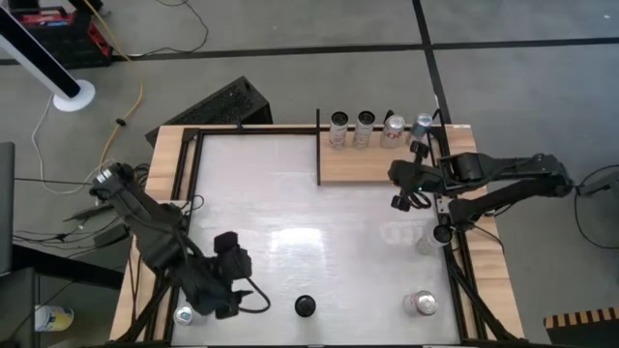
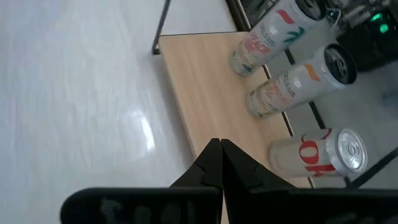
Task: Place canned beverage on shelf
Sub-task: Put the blue soda can on the shelf aligned with the other blue soda can
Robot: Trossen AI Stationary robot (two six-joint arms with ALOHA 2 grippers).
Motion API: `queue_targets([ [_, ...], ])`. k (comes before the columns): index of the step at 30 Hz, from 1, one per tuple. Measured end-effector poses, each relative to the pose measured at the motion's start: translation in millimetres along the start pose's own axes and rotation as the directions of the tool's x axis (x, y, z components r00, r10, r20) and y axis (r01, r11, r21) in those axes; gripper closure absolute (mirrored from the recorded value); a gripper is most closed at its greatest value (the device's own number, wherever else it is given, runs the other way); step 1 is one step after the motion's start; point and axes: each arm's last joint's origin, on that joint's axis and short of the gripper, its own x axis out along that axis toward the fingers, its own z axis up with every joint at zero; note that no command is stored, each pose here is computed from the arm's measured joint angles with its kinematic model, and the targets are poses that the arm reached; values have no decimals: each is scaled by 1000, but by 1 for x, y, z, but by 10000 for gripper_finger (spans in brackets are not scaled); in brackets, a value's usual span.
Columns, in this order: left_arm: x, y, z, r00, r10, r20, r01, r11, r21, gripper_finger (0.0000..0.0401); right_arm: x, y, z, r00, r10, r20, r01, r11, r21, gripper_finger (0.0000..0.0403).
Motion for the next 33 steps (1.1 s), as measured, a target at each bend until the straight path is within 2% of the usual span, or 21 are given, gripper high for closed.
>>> queue_targets([
  [3, 6, -11, -1, 993, 59, -101, -71, 991, -117, 95, -2, 3, 0, 1000, 10, 6, -10, 999, -47, 382],
  [7, 11, -16, -8, 969, 82, -233, -150, 945, -290, 95, -3, 6, 0, 1000, 23, 13, -22, 995, -102, 382],
  [10, 14, -17, -17, 941, 69, -332, -211, 886, -414, 95, -4, 7, -1, 999, 29, 16, -26, 990, -135, 378],
  [14, 11, -20, -29, 908, 64, -414, -295, 800, -523, 95, -4, 7, -1, 999, 31, 18, -27, 983, -182, 373],
  [21, -1, -34, -48, 846, -9, -532, -405, 639, -654, 95, -4, 7, -1, 999, 34, 17, -29, 975, -219, 376],
  [23, -4, -39, -55, 840, -13, -542, -423, 610, -670, 95, -4, 7, -1, 999, 34, 17, -29, 975, -221, 376],
  [24, -4, -42, -58, 837, -9, -547, -430, 607, -668, 95, -4, 7, -1, 999, 34, 17, -29, 974, -223, 375],
  [28, -1, -54, -77, 806, 40, -591, -471, 647, -599, 95, -4, 7, -1, 999, 34, 17, -30, 974, -223, 373],
  [33, 9, -67, -94, 777, 70, -626, -456, 749, -482, 95, -4, 7, -1, 999, 35, 17, -30, 974, -223, 376],
])
